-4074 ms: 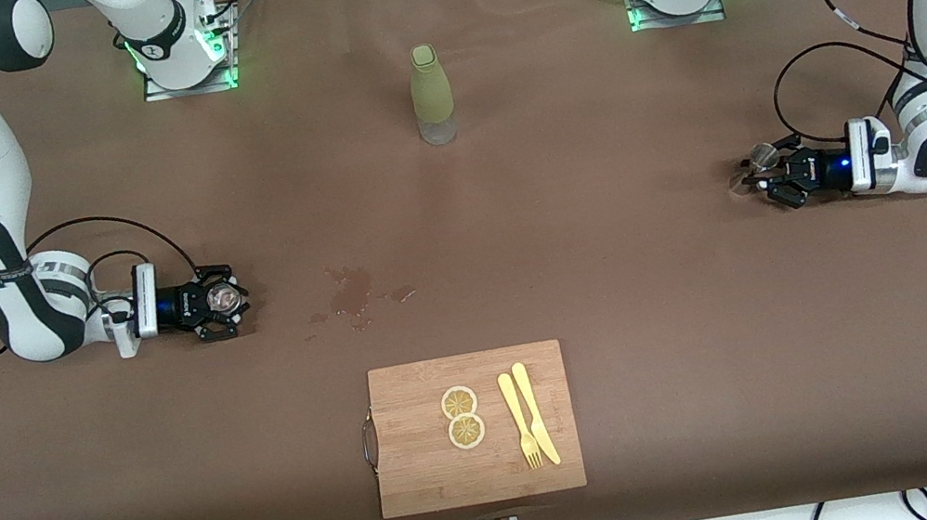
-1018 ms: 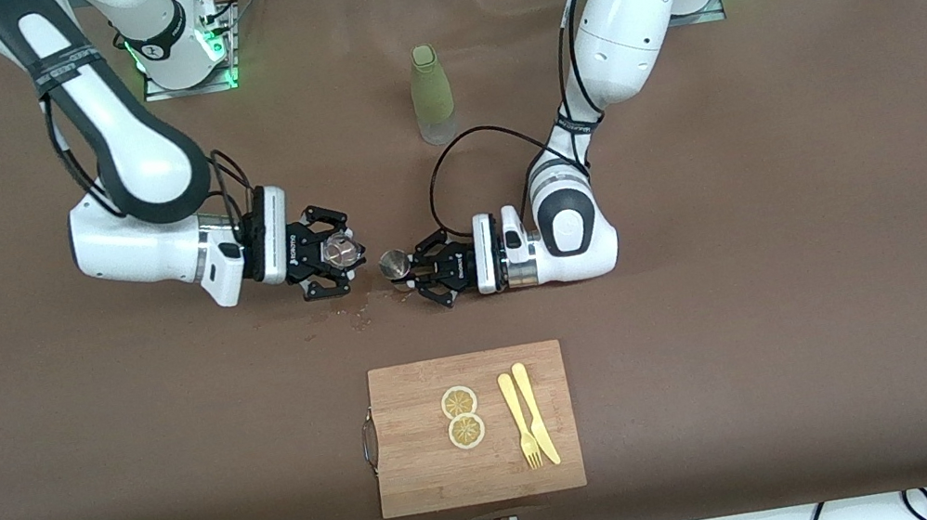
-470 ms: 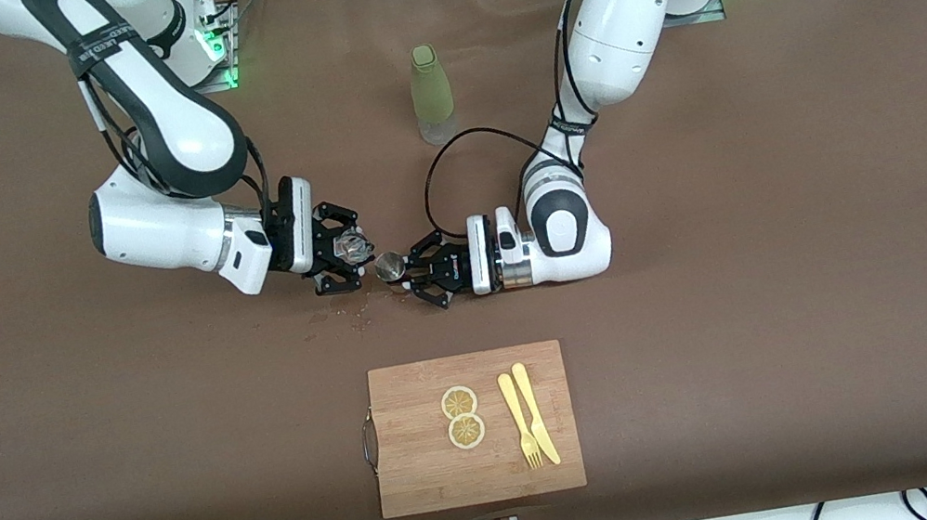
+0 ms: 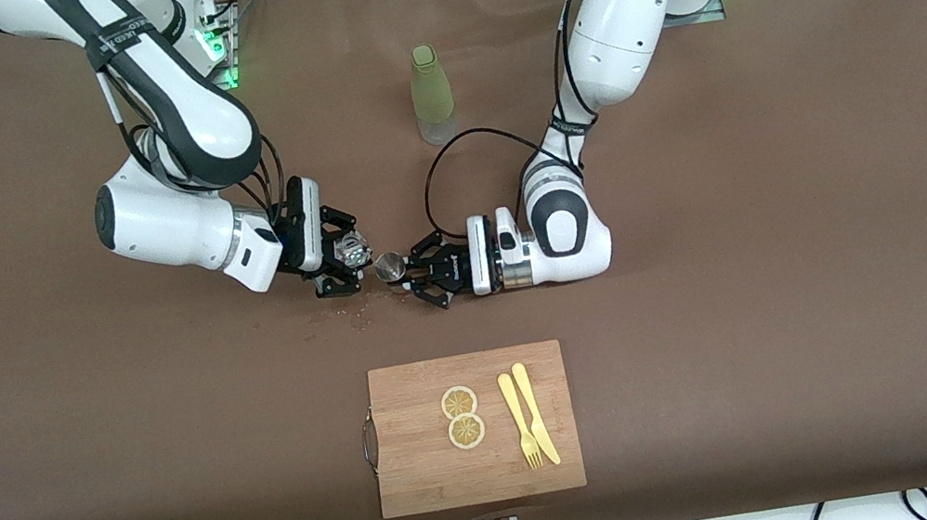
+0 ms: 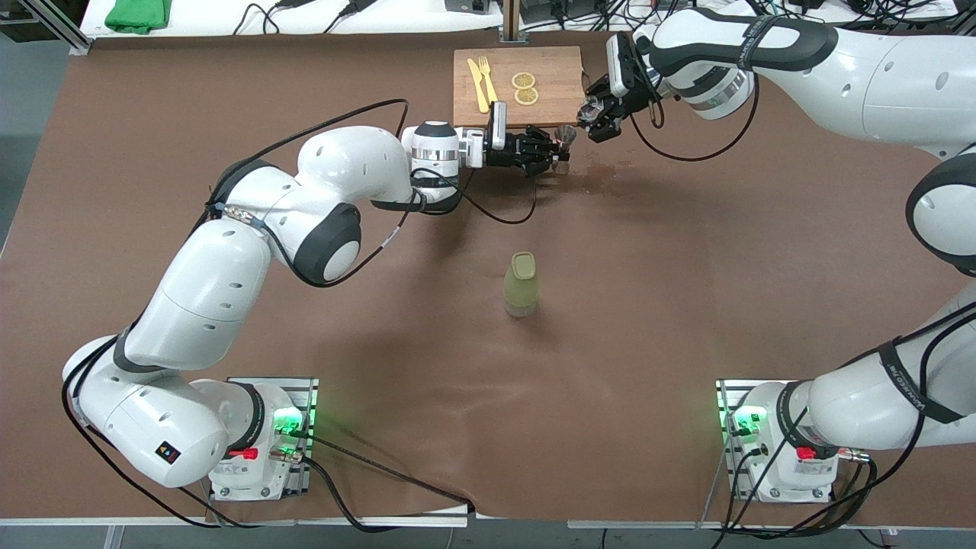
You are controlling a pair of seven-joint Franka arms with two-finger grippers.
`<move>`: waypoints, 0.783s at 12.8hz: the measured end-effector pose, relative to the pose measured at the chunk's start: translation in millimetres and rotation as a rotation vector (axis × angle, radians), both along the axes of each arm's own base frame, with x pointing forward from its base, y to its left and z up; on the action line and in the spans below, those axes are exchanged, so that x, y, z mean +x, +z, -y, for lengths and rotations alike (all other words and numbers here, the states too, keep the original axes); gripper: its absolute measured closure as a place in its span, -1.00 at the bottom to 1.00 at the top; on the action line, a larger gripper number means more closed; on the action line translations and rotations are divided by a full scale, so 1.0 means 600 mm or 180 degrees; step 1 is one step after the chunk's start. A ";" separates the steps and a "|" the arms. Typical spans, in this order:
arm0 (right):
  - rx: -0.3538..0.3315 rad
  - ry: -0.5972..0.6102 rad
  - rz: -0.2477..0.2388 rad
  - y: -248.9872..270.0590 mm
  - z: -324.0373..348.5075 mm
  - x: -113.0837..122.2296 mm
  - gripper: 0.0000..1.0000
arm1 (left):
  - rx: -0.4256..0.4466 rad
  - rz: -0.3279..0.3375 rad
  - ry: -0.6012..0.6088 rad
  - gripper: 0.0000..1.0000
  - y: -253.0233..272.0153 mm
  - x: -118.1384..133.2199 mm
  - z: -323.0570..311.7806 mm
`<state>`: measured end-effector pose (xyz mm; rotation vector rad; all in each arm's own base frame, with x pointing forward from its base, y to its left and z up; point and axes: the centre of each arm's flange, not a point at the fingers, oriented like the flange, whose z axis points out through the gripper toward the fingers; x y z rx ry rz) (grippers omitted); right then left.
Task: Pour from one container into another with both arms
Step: 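Tilt the glass cup with the right gripper, pouring into the jigger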
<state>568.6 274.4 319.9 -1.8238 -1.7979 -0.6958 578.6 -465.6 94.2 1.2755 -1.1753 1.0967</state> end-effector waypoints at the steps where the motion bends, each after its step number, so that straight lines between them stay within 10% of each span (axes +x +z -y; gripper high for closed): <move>1: -0.0006 -0.0007 -0.0002 0.002 -0.002 0.000 0.67 | 0.0000 0.0001 0.0000 0.59 0.000 0.000 0.000; 10: -0.0081 -0.0047 0.0007 -0.006 -0.033 0.003 0.67 | 0.0011 0.0004 0.0008 0.59 -0.001 0.001 -0.001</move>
